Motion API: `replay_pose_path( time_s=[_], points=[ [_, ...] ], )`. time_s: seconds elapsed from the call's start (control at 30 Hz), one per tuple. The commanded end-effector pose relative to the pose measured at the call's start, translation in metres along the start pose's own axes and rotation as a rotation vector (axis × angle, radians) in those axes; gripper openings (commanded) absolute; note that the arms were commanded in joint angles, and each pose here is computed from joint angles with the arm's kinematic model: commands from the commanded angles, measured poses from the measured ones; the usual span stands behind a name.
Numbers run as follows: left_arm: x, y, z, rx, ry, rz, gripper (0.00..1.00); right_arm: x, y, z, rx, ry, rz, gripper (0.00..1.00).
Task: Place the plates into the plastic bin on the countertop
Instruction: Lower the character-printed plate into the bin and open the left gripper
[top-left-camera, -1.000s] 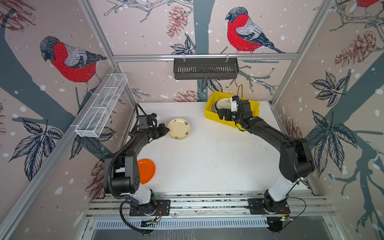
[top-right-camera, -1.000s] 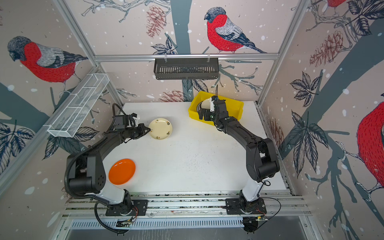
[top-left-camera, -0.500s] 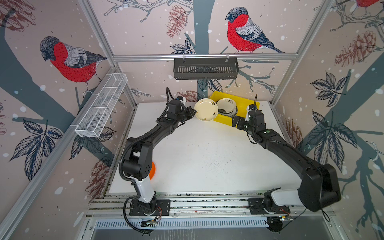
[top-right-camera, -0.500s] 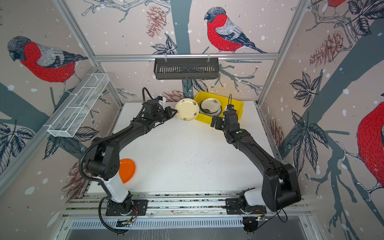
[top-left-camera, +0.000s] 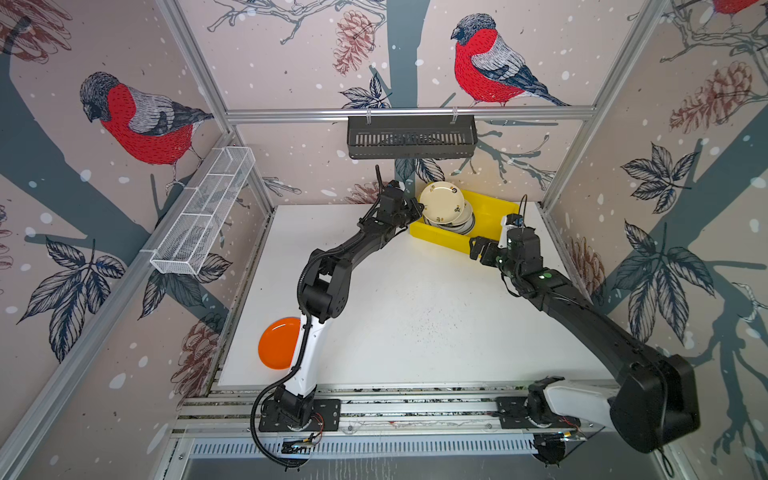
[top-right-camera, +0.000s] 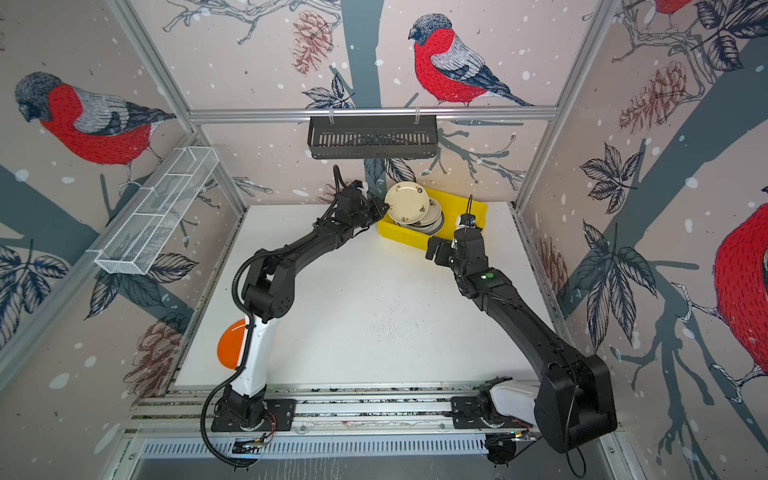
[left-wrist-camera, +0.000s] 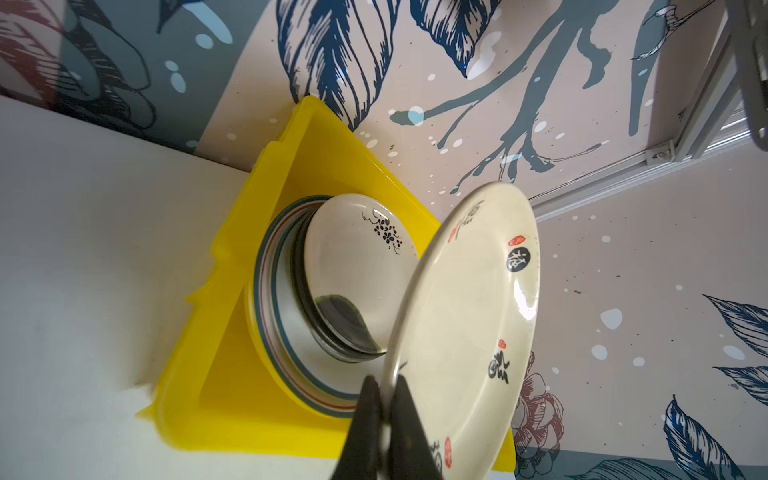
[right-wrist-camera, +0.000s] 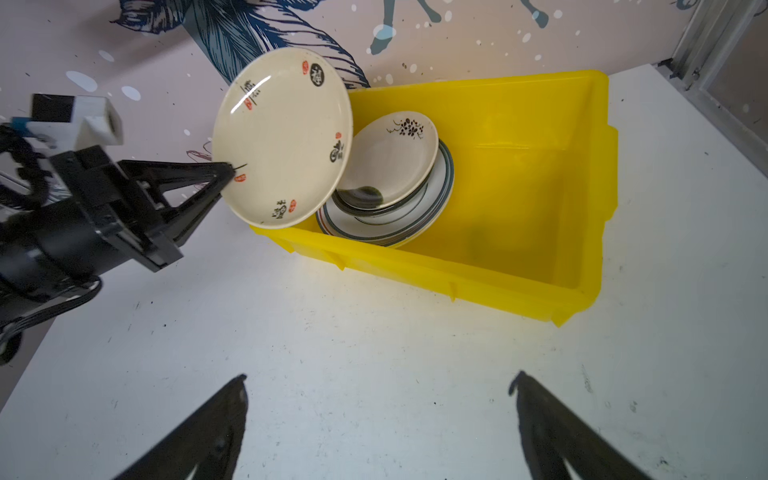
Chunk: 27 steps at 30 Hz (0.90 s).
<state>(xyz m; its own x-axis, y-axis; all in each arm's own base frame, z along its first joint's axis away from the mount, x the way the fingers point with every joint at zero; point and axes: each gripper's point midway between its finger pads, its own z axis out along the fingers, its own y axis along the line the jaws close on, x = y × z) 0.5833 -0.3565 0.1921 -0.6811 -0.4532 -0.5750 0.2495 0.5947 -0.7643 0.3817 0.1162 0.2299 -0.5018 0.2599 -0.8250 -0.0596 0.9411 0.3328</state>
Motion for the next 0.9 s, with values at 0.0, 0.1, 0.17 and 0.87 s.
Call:
replay_pose_path(
  time_s=[0.0,0.1,0.17,0.87],
  points=[
    [-0.006,0.004,0.015,-0.002,-0.035,0.01,0.0,0.002,0.002,-0.005,-0.016,0.006,-0.021,1.0],
    [-0.002,0.015,0.027,-0.026,-0.022,0.024,0.0,0.002,-0.001,-0.009,-0.006,0.004,-0.027,1.0],
    [0.001,0.021,0.032,-0.047,-0.017,0.037,0.0,0.0,-0.003,-0.01,-0.002,-0.002,-0.03,1.0],
    [0.02,0.056,0.058,-0.131,0.031,0.166,0.07,0.001,-0.014,-0.009,0.021,0.001,-0.019,1.0]
  ],
)
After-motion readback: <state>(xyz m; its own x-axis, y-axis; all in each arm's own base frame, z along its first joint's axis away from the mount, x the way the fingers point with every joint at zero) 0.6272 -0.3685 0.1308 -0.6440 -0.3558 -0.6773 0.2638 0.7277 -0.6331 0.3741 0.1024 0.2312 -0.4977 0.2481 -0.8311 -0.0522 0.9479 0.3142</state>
